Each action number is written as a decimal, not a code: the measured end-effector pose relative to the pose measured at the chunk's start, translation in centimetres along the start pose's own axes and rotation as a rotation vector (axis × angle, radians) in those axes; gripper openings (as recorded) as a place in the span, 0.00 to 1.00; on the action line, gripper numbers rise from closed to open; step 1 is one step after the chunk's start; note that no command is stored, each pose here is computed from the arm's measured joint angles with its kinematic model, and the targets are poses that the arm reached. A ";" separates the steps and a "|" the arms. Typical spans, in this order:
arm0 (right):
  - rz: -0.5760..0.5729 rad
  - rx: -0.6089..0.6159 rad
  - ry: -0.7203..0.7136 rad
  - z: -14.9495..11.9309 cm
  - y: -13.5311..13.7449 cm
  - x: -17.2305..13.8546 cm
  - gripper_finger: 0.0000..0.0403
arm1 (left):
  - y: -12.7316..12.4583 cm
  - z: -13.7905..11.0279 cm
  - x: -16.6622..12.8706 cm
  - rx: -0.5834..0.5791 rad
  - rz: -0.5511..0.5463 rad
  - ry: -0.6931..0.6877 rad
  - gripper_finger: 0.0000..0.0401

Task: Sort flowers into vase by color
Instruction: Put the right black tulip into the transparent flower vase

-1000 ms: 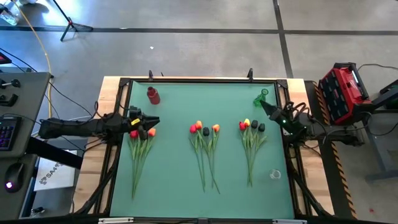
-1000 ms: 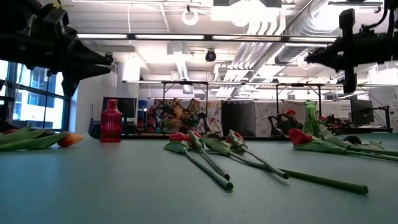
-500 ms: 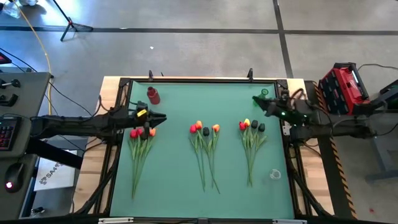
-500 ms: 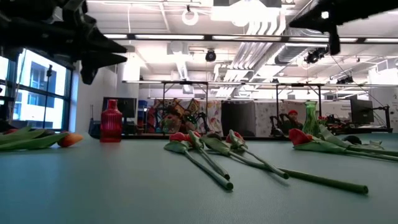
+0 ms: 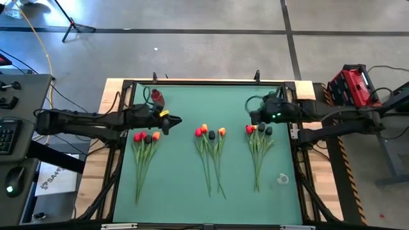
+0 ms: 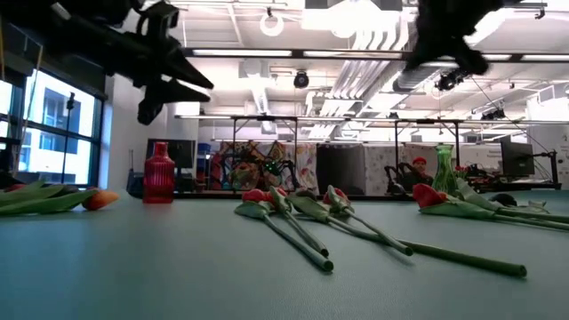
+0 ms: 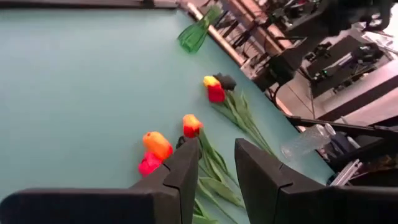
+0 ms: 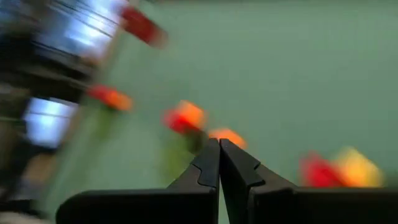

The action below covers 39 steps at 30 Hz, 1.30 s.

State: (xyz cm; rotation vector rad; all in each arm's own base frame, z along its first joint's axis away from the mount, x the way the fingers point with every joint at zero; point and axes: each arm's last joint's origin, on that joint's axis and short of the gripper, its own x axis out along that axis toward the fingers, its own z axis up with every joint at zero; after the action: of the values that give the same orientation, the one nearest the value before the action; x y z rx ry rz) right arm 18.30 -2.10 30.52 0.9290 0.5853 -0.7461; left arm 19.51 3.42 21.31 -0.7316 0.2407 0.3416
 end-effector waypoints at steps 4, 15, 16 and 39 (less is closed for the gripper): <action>-0.259 0.008 0.152 -0.1 0.0 0.0 0.00 | 0.1 -0.3 0.9 -0.040 0.024 0.042 0.24; -0.625 -0.019 0.361 -2.1 -0.5 4.9 0.11 | 0.3 -2.2 2.1 -0.124 0.086 0.154 0.23; -0.622 -0.022 0.366 -2.3 -0.6 5.1 0.14 | 0.5 -2.5 2.1 -0.144 0.108 0.172 0.23; -0.625 0.019 0.544 -4.8 -3.7 6.1 0.44 | 0.6 -4.4 2.4 -0.197 0.230 0.214 0.35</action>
State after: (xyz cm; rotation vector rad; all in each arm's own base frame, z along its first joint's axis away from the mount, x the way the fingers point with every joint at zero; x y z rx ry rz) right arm 18.55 -1.28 22.00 0.9769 1.3891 -1.0572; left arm 21.08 1.36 16.96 -0.9392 0.5009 0.5111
